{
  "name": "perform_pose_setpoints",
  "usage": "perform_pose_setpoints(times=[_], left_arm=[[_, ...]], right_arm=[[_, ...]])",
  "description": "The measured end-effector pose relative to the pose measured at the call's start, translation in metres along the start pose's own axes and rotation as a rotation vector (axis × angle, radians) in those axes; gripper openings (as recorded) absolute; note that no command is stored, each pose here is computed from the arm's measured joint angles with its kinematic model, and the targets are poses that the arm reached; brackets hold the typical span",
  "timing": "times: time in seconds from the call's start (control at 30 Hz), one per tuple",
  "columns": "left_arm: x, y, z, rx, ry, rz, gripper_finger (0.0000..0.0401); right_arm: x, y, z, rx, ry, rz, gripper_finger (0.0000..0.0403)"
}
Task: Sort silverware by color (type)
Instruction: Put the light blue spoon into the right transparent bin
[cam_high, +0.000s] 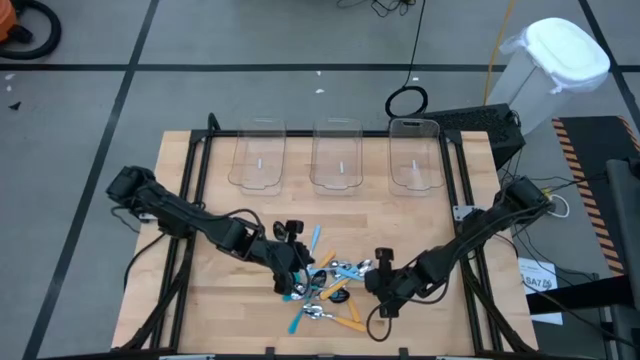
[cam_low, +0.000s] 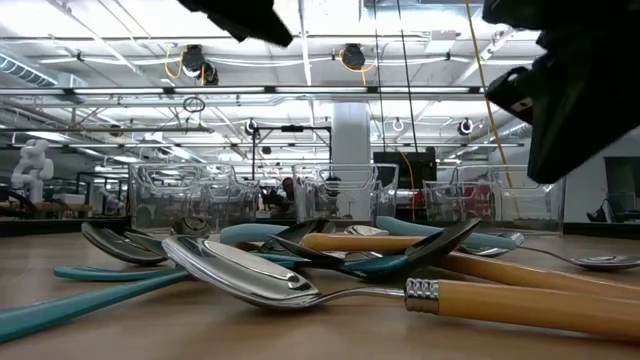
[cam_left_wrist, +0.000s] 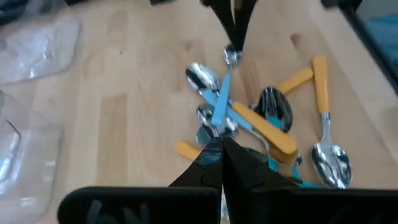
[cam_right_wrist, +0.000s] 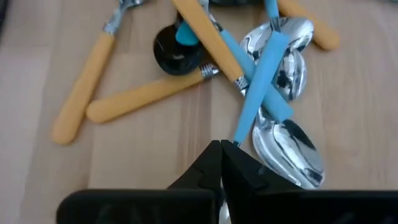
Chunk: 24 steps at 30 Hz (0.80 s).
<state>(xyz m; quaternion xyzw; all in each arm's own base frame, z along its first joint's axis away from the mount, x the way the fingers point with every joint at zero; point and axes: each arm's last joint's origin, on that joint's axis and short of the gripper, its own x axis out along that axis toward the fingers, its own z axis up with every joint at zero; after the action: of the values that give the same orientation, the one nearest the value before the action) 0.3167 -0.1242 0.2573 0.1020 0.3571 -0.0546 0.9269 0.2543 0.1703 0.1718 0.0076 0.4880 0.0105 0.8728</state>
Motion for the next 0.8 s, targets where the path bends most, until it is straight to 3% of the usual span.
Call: perform_pose_setpoints(times=[0.33,0.8], left_arm=[[0.0,-0.003,0.001,-0.063,-0.015,-0.009,0.0001],[0.0,-0.004,0.001,-0.064,-0.015,-0.009,0.0001]], right_arm=[[0.012,-0.004,-0.001,-0.024,0.031,-0.028,0.0065],[0.025,-0.015,0.001,0.019,0.086,-0.021,0.0118]])
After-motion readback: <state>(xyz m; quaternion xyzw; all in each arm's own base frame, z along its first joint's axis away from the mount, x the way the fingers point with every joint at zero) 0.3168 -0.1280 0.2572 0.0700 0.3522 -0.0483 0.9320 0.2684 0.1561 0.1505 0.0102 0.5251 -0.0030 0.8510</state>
